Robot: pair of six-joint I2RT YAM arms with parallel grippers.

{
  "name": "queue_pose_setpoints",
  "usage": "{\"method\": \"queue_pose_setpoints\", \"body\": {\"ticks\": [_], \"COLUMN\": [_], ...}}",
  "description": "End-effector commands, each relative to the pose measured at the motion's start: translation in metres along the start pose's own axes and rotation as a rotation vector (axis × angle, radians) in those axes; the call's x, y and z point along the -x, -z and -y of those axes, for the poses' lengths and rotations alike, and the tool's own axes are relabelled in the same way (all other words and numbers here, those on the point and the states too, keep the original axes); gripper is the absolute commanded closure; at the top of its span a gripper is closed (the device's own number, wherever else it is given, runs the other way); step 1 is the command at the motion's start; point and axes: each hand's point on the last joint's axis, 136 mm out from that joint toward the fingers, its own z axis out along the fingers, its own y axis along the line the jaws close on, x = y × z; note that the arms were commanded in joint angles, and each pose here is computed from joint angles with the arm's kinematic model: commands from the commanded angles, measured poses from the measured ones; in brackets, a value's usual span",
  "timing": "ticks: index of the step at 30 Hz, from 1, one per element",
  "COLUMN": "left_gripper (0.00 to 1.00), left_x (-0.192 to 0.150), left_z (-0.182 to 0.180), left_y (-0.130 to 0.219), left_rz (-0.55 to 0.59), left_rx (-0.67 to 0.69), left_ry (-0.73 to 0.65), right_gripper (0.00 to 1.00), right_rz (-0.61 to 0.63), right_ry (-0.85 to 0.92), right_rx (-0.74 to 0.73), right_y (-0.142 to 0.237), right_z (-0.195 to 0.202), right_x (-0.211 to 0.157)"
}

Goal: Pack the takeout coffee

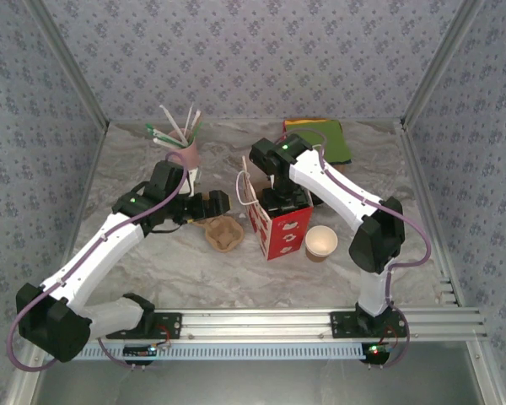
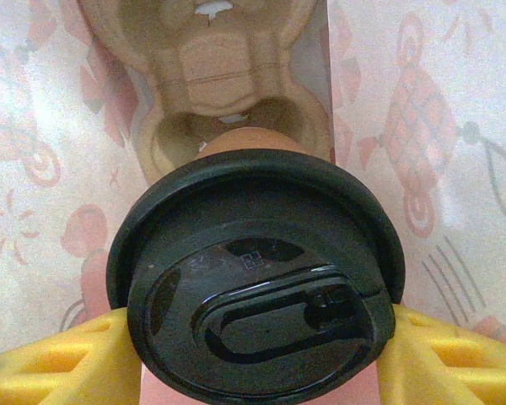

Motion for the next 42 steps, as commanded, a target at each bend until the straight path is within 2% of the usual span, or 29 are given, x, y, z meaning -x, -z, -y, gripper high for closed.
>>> {"method": "queue_pose_setpoints", "body": {"ticks": [1, 42], "left_gripper": [0.0, 0.0], "left_x": [0.0033, 0.0032], "left_z": [0.0081, 0.009], "left_y": [0.0032, 0.0037], "left_rz": [0.009, 0.008], "left_rx": [-0.023, -0.023], "left_ry": [-0.031, -0.034], "right_gripper": [0.35, 0.35], "right_rz": [-0.002, 0.005], "right_ry": [0.005, 0.01], "right_rx": [-0.012, -0.011], "right_y": [0.0031, 0.0046], "right_z": [0.0052, 0.0018], "right_x": [-0.0026, -0.0006]}}
